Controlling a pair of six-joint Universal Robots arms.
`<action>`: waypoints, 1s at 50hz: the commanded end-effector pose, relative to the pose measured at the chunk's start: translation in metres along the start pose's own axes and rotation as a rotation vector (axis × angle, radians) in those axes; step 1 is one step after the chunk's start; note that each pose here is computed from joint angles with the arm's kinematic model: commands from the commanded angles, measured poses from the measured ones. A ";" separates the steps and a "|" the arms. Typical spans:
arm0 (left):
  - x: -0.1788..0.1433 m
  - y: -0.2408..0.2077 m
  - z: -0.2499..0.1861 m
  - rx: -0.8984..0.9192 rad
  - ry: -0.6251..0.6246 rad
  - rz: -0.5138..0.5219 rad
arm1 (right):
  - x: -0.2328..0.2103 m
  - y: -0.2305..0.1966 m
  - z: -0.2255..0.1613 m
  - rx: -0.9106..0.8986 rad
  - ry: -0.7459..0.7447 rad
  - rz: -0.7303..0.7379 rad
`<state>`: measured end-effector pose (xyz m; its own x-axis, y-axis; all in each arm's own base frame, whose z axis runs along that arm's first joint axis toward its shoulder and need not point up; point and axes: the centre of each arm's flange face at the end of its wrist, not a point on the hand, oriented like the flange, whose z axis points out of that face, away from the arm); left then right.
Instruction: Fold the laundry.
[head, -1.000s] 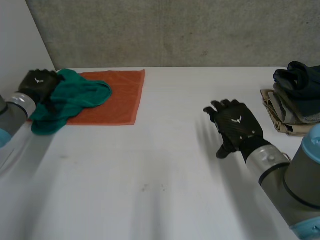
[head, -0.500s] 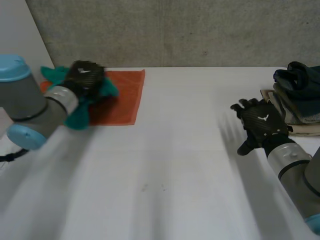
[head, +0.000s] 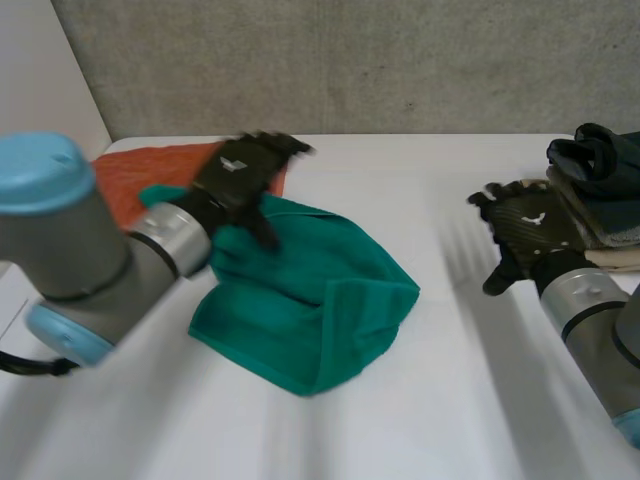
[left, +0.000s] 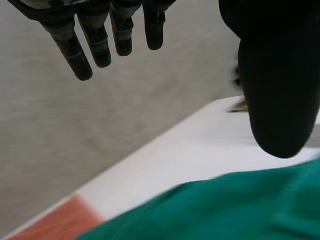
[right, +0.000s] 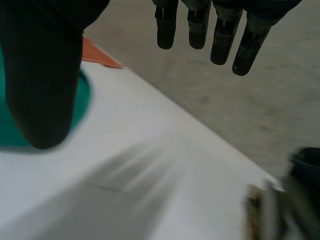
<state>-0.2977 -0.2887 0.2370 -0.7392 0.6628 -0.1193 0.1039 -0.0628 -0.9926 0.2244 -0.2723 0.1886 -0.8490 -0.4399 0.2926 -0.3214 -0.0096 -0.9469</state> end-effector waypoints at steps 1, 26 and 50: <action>-0.069 0.033 0.014 -0.077 -0.141 0.080 | -0.055 -0.013 -0.028 -0.075 -0.285 0.002; -0.122 0.114 0.023 -0.294 -0.197 0.289 | -0.156 0.032 0.003 -0.070 -0.395 -0.313; -0.109 0.065 0.003 -0.210 -0.216 0.200 | 0.028 0.007 0.046 -0.028 0.097 -0.187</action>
<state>-0.2126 -0.3750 0.1864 -0.8118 0.4697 -0.3470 0.3827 -0.0209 -0.9236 0.2666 -0.2837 0.1811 -0.7563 -0.4645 0.4608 -0.4656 -0.1127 -0.8778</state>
